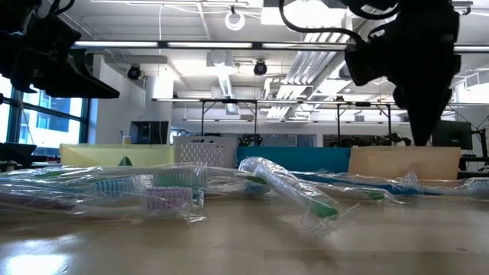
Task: Pick & Place Toothbrushes
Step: Put the blue toothbrush into the blue bin
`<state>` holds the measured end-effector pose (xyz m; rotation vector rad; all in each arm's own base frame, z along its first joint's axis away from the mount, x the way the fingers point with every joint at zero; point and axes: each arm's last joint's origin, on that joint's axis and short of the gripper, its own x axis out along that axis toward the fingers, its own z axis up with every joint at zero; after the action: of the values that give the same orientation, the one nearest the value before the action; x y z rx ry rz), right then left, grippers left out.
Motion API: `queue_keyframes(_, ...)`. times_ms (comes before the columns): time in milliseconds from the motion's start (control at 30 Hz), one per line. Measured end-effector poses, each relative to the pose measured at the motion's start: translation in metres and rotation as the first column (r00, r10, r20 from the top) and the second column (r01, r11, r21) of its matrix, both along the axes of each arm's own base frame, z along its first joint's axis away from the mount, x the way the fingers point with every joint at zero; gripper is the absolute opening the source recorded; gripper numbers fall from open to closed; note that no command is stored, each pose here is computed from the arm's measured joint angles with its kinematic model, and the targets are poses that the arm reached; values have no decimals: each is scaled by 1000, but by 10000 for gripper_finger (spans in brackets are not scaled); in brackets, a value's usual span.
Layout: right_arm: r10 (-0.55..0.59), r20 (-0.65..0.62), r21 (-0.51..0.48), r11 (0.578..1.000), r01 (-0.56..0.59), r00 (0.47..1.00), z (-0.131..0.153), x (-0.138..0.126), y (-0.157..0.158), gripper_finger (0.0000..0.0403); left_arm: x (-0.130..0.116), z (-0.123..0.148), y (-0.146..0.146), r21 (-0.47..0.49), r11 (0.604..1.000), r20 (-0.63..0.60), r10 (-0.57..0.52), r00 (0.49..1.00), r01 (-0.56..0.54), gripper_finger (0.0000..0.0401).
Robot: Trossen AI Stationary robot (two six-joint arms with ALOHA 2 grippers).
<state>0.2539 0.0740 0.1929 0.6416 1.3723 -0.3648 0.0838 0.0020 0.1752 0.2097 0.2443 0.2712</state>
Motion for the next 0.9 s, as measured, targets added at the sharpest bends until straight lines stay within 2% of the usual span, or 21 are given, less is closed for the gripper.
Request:
queue_keyframes(233, -30, -2, -11, 1000, 30, 1000, -10, -6, 6, 141, 0, 0, 0, 0, 1000, -1, 0, 1000, 0, 136)
queue_keyframes(467, -9, 45, -43, 999, 11, 999, -17, -7, 14, 142, 0, 0, 0, 0, 1000, -1, 0, 1000, 0, 136)
queue_keyframes(900, 70, -54, -63, 995, -74, 996, -57, 3, 31, 138, 0, 0, 0, 0, 1000, -5, 0, 1000, 0, 136)
